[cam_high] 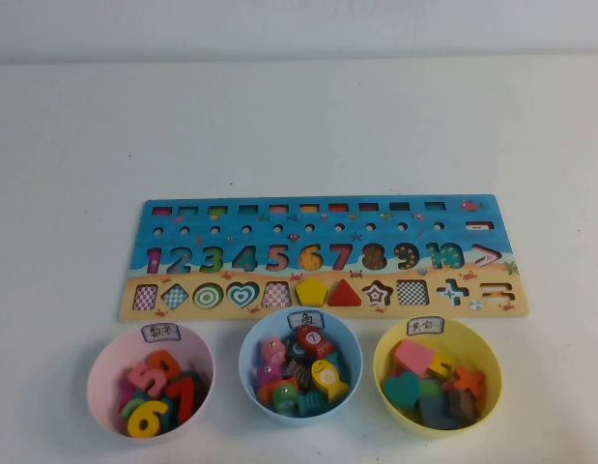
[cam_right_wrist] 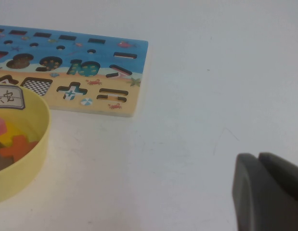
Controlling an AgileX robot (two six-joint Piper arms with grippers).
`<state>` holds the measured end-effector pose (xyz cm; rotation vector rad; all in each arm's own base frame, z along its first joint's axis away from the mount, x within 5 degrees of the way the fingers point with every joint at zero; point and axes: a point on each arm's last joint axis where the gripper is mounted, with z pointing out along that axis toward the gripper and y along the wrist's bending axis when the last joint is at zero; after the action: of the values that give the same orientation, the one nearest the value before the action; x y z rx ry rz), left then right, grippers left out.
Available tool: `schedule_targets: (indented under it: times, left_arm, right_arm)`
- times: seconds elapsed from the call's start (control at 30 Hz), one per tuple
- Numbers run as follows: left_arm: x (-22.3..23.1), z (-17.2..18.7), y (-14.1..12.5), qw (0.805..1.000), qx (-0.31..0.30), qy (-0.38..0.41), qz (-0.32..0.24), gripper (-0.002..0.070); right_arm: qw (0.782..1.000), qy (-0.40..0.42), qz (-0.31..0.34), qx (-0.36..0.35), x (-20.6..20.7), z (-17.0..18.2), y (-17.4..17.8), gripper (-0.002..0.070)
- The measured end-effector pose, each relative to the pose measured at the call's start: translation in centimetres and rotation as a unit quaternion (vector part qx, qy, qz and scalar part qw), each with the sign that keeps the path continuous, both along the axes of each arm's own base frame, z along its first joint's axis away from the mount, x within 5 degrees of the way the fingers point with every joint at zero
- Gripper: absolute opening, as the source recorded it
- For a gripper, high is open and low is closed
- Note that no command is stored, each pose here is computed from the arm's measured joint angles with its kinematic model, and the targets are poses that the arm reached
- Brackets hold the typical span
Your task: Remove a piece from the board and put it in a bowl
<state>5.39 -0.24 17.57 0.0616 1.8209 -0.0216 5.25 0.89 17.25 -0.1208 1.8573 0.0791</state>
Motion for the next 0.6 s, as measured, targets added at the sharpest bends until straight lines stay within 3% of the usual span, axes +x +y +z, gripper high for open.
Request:
schedule_targets:
  times: [0.1,0.33,0.47,0.6]
  left_arm:
    - [0.1,0.3,-0.1,1.0,-0.024,-0.015,0.001,-0.0003]
    - [0.3,1.8,-0.3,0.972,-0.218,-0.084,0.014,-0.0003]
    - [0.3,2.5,-0.2,0.964,-0.239,-0.119,0.017,-0.0003]
    - [0.2,2.4,-0.4,0.962,-0.257,-0.087,0.014,-0.0003]
  right_arm:
    - [1.0,0.0,0.0,0.0,0.0,0.0,0.0,-0.0017]
    - [1.0,0.0,0.0,0.0,0.0,0.0,0.0,-0.0017]
    - [1.0,0.0,0.0,0.0,0.0,0.0,0.0,-0.0017]
    - [1.0,0.0,0.0,0.0,0.0,0.0,0.0,-0.0017]
